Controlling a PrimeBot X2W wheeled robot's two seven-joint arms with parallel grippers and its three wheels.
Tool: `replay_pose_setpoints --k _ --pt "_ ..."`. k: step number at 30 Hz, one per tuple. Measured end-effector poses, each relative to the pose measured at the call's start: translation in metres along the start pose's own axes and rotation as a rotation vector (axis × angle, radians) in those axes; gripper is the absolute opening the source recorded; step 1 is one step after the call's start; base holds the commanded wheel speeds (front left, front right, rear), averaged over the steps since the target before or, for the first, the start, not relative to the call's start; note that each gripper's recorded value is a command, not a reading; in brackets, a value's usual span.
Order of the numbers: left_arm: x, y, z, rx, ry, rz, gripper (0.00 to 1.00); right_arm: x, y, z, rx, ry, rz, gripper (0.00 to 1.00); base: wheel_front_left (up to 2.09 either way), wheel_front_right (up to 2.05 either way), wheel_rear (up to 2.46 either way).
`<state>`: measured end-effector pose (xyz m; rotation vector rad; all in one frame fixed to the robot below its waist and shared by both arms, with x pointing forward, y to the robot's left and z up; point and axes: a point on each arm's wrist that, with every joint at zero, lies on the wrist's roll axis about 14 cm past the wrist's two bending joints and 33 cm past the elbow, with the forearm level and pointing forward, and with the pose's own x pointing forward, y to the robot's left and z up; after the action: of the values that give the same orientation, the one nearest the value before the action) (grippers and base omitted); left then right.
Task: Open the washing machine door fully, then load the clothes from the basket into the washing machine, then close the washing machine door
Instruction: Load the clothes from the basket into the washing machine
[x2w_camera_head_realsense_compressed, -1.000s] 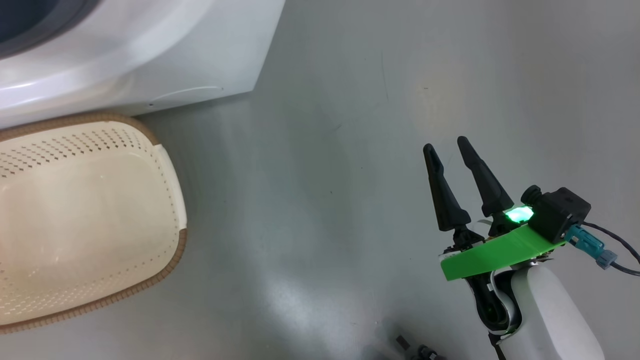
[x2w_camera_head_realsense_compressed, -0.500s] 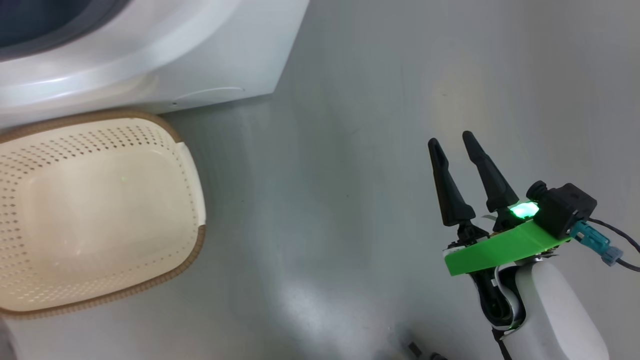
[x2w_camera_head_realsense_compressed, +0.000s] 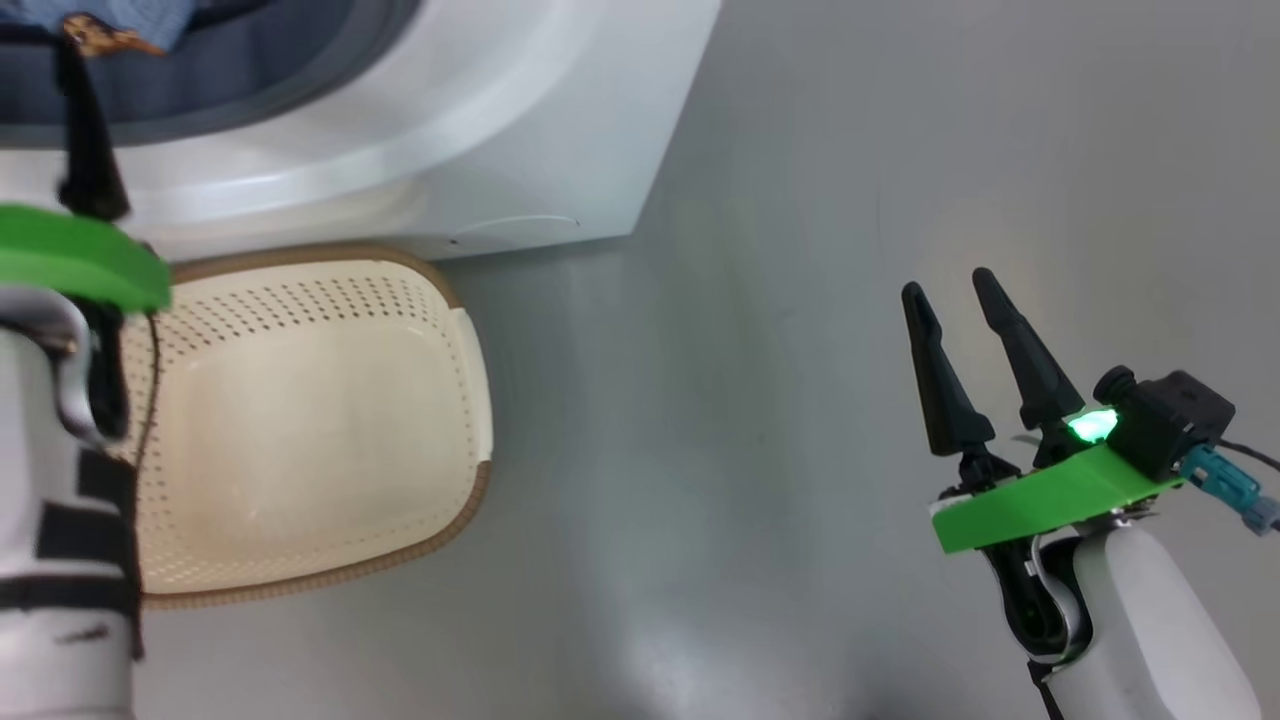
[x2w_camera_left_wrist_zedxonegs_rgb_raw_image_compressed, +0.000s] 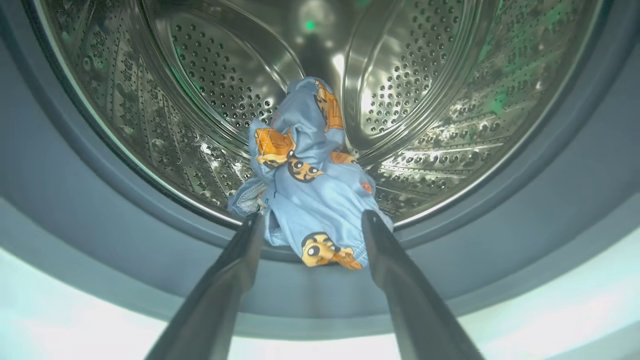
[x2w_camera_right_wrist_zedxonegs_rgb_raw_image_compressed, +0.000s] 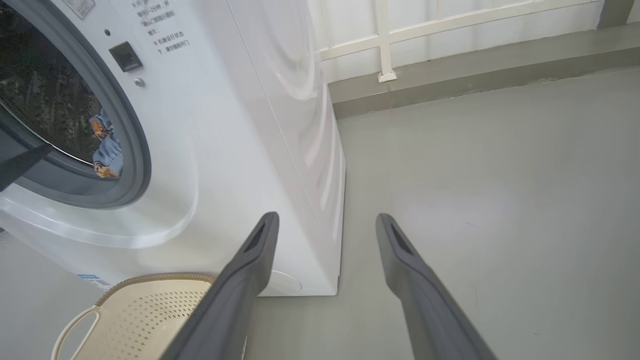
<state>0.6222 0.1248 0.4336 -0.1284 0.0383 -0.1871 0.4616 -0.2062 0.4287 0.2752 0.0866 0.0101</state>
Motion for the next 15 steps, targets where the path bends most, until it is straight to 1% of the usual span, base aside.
replay_pose_setpoints --k 2,6,11,15 --pt "-0.007 0.000 -0.001 0.001 0.004 0.002 1.00 -0.002 0.001 0.000 0.001 0.001 0.004 1.00 0.00 0.00 0.00" --pt "-0.036 0.006 -0.003 -0.005 0.022 0.021 1.00 -0.009 0.004 0.001 0.003 0.006 0.012 1.00 0.00 0.00 0.00" --pt "-0.067 0.015 0.004 -0.007 0.016 0.050 1.00 -0.010 0.010 0.011 0.000 -0.017 0.032 1.00 0.00 0.00 0.00" --pt "-0.092 0.021 0.006 -0.007 0.016 0.075 1.00 -0.018 0.014 0.011 0.005 -0.014 0.042 1.00 0.00 0.00 0.00"
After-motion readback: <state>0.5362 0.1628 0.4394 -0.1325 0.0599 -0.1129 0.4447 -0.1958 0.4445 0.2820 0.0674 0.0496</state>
